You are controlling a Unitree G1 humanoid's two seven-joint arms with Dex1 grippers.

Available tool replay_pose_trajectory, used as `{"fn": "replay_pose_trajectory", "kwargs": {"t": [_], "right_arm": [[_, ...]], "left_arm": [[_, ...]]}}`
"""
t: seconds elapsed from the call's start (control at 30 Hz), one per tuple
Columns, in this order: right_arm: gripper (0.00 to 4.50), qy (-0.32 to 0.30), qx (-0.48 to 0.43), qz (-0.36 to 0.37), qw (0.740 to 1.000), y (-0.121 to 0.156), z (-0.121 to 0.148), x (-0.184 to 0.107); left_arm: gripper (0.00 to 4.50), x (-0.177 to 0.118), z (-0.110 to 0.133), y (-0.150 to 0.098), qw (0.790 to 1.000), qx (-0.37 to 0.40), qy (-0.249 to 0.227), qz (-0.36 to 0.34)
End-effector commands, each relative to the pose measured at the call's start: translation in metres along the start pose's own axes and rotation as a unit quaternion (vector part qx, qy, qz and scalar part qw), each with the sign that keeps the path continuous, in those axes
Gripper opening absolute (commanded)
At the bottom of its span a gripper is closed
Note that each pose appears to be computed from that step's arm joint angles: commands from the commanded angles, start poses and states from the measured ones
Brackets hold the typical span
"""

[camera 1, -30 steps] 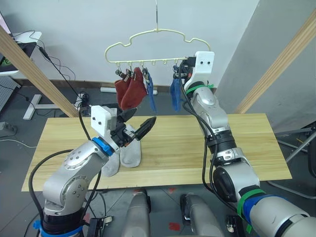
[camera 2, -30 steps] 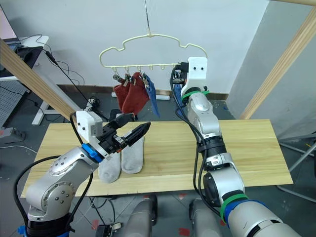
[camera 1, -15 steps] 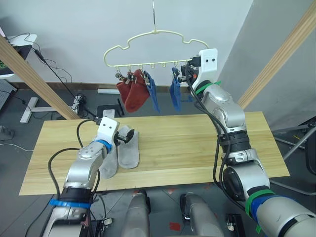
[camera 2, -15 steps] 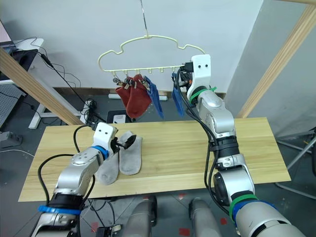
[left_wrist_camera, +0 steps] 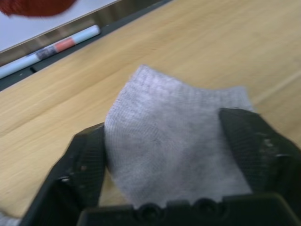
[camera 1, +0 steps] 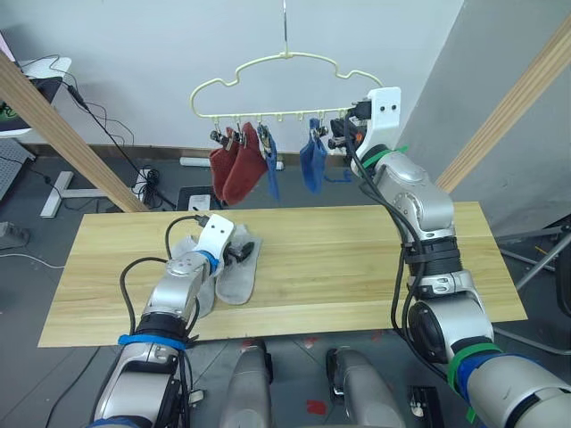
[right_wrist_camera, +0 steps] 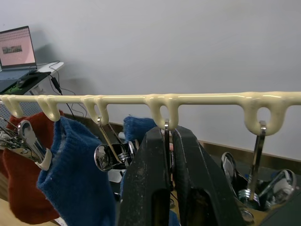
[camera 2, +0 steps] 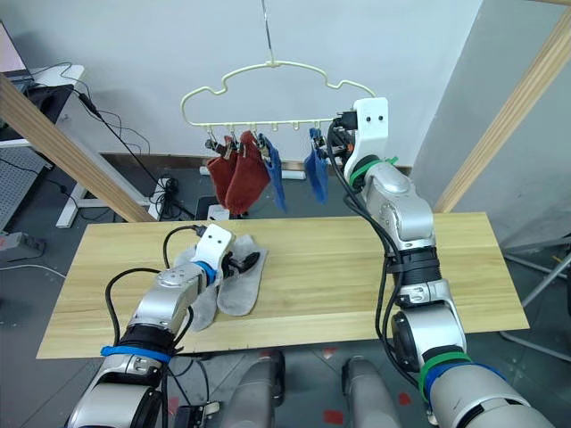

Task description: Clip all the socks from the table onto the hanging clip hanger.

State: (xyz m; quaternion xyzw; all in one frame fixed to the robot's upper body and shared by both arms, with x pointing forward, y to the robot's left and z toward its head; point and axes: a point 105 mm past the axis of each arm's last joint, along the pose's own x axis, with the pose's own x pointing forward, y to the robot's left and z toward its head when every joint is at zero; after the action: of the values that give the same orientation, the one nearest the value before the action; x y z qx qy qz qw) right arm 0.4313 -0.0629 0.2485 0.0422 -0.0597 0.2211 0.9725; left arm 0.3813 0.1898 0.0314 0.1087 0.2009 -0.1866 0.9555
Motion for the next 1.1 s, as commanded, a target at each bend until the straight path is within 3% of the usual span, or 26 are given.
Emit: {"fn": "replay_pose_trajectory", "kwargs": {"t": [0.03,0.2,0.37,0.63,0.77,1.1], "right_arm": [[0.00,0.012,0.008,-0.023,1.000,-0.012,-0.008,-0.004],[0.00,0.015,0.008,-0.030,0.999,-0.011,-0.013,-0.006],[0.00,0.017,0.013,-0.037,0.999,-0.015,-0.015,-0.012],[0.00,0.029,0.035,-0.035,0.998,-0.028,-0.008,-0.018],[0.00,0.035,0.049,-0.024,0.998,-0.030,-0.002,-0.022],[0.00,0.054,0.137,0.025,0.989,-0.026,0.017,-0.024]], "left_arm": [[2.78,-0.001,-0.033,-0.016,0.998,-0.006,0.049,-0.024],[1.43,-0.007,-0.025,-0.018,1.000,0.008,0.013,-0.025],[0.02,-0.013,0.004,-0.034,0.997,-0.023,-0.053,-0.055],[0.02,-0.030,0.067,-0.063,0.976,-0.061,-0.166,-0.129],[0.02,-0.047,0.105,-0.079,0.953,-0.093,-0.229,-0.174],[0.02,-0.056,0.163,-0.097,0.917,-0.121,-0.320,-0.207]]}}
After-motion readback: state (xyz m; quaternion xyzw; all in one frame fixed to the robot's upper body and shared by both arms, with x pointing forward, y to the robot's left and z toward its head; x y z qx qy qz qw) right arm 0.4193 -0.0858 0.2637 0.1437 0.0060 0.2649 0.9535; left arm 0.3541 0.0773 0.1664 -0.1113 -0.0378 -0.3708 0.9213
